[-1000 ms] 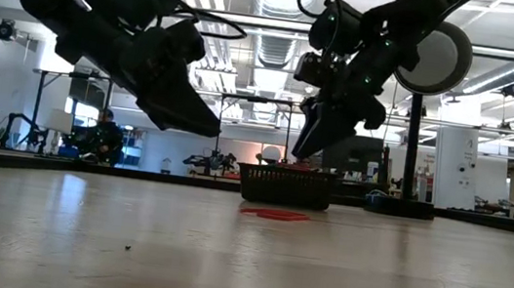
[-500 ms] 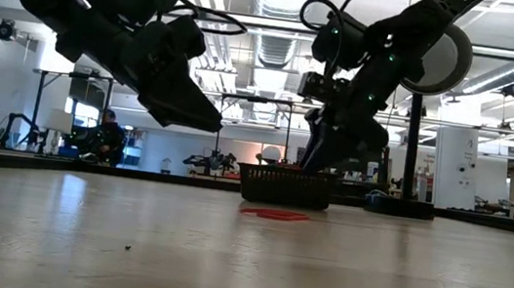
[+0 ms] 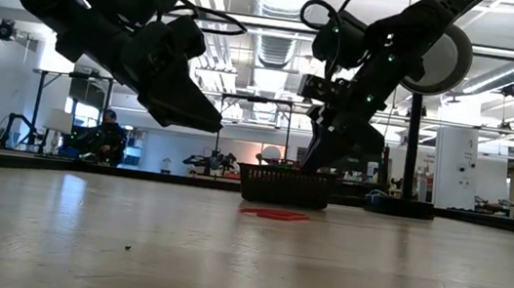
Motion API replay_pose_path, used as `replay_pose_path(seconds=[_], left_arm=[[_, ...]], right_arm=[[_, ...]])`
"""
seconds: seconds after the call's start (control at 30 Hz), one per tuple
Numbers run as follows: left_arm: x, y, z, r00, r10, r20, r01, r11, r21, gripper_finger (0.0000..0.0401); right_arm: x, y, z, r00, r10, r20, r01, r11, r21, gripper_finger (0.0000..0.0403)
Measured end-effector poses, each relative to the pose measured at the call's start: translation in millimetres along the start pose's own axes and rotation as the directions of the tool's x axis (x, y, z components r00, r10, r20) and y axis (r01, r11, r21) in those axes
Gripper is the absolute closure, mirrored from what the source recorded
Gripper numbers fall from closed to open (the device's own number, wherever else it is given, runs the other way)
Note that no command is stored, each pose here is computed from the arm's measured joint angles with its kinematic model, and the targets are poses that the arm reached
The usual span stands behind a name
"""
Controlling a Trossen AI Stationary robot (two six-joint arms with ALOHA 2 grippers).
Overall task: Pick and place rubber bands into bin
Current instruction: Adjust the basket
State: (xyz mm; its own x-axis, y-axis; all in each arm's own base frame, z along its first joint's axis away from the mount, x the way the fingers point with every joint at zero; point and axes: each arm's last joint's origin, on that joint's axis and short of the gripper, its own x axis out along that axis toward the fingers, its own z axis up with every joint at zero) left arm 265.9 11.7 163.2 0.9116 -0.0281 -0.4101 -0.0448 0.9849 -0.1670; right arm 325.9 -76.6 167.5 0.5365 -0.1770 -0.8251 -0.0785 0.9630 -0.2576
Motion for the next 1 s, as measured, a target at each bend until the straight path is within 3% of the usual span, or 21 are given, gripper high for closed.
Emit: replay_pose_path(seconds=[0.7,1.0], left_arm=[[0.0,0.0,-0.1,1.0,0.0,0.0,0.0,1.0,0.001,0.0236],[0.0,0.0,-0.2,1.0,0.0,-0.001,0.0,1.0,0.001,0.0236]], right_arm=[[-2.8,-1.7,6.0,0.999,0.026,0.03,-0.027,1.0,0.014,0.039],[-3.0,1.0,6.5,0.991,0.116,0.062,-0.118,0.993,0.023,0.039]])
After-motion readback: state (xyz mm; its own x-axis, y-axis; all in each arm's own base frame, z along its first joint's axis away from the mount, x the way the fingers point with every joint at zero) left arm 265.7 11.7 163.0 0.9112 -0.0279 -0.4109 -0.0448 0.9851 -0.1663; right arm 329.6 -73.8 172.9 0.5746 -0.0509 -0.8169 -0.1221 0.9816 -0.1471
